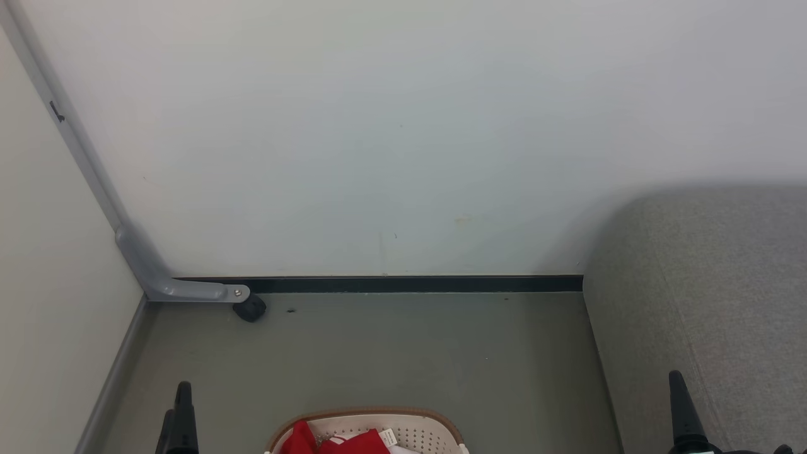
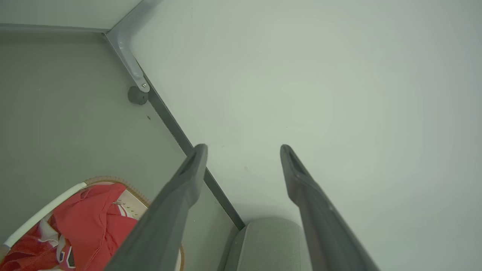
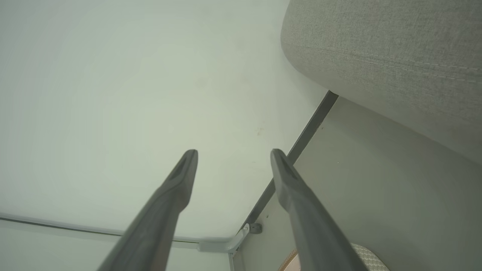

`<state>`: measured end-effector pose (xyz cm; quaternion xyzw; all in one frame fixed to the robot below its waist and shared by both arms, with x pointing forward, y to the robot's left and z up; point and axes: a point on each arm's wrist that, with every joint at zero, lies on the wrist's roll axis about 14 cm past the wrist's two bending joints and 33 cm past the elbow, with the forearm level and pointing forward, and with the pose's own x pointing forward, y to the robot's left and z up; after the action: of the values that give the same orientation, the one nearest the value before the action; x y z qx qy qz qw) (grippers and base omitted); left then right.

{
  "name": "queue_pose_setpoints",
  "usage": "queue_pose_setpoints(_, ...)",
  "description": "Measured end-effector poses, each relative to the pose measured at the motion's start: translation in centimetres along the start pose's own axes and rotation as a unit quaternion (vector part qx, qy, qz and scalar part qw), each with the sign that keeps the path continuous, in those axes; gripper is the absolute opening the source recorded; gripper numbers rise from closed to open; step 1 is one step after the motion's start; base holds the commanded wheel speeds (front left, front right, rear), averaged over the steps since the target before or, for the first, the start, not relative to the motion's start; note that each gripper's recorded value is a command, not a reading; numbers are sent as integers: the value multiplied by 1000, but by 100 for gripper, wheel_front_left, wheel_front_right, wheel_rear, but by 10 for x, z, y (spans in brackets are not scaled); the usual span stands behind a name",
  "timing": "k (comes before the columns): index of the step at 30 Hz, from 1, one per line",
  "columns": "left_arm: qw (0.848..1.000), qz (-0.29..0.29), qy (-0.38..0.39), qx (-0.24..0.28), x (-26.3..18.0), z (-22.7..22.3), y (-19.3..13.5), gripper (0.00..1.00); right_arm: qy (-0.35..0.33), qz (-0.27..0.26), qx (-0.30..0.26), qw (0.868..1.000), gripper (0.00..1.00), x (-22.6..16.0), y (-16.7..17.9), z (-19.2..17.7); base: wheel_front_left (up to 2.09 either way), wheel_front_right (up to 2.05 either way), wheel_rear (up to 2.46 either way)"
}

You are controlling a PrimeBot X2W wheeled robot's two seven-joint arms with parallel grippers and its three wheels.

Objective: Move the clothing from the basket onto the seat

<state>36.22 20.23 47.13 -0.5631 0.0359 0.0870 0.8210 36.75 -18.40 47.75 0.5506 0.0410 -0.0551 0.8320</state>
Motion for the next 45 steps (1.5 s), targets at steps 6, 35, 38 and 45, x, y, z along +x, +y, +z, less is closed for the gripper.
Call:
queue_pose_setpoints(6,997,-11,-1,73,0,-5,-9,100,2,11,-65,998,100,0,8,-5,0,0,0)
queue_pose_setpoints(35,882,-81,-43,462,-5,-21,-45,100,1,94,-379,921,100,-5,40,-31,0,0,0)
queue_pose_setpoints(38,869,-87,-45,485,-6,-25,-46,100,6,100,-409,907,100,-7,38,-36,0,0,0)
queue_pose_setpoints(45,846,-84,-29,526,-10,-38,-33,100,17,101,-470,876,100,-11,26,-46,0,0,0)
